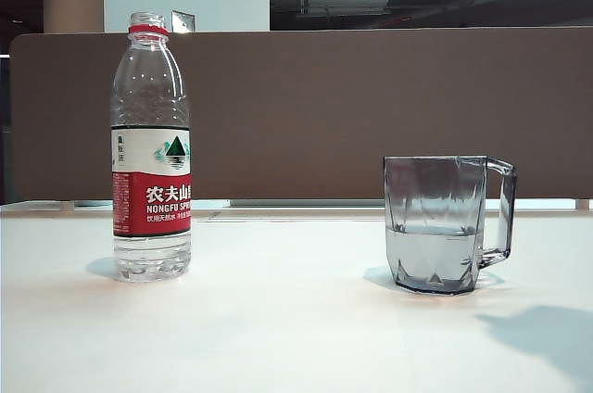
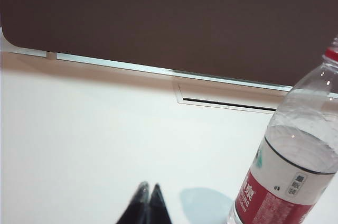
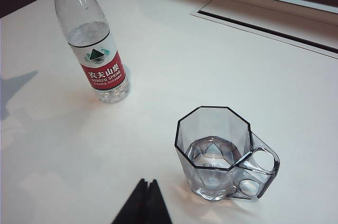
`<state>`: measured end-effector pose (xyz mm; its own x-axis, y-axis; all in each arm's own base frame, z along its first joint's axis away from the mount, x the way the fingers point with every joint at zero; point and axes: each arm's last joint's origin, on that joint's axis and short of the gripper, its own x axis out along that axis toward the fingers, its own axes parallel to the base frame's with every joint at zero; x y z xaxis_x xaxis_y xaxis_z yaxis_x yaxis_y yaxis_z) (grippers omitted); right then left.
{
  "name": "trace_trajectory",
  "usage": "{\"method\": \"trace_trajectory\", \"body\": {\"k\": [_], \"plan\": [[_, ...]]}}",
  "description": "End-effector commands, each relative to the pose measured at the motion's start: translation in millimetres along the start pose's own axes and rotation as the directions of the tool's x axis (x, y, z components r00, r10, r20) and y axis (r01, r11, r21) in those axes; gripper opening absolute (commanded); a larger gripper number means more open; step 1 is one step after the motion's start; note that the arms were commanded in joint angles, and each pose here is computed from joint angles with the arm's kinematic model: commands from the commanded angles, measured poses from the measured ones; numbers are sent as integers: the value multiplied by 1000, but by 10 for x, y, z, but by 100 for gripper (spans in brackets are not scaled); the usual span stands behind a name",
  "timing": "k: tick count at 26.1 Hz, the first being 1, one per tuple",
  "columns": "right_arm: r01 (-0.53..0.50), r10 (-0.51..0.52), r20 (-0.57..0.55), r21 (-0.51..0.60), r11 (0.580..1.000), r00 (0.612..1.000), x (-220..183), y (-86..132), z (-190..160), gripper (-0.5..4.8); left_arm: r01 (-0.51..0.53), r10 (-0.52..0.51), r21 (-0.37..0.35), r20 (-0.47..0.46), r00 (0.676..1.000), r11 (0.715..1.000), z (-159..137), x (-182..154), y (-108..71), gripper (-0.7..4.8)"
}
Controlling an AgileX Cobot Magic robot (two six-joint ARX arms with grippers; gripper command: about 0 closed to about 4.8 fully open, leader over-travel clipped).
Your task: Pick up the mineral water bottle with the left hand on the table and pour water into the mug until it's half full.
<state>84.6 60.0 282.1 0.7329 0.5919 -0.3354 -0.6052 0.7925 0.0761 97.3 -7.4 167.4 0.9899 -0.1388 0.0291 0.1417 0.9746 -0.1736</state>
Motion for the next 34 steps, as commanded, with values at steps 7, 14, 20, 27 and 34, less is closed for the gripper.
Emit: {"method": "trace_trajectory", "body": {"k": [7,14,20,27,34], "plan": [[123,-124,189,15,992,974,89,-120,-97,-8,7,-7,-1,21,1000,1000,32,-3,-7,-6],[346,-354,402,96,933,845,127,-380,-476,-8,6,-6,-1,21,1000,1000,32,-3,-7,-6],[484,-501,402,151,862,766,77,-524,-736,-8,7,-7,-1,21,1000,1000,32,-3,-7,-6],[554,-574,430,185,812,697,51,-588,-953,-8,7,-7,-1,21,1000,1000,32,-3,-7,-6],[559,-586,379,191,807,716,118,-621,-1085,-8,6,-6,-1,21,1000,1000,32,-3,-7,-6]]}}
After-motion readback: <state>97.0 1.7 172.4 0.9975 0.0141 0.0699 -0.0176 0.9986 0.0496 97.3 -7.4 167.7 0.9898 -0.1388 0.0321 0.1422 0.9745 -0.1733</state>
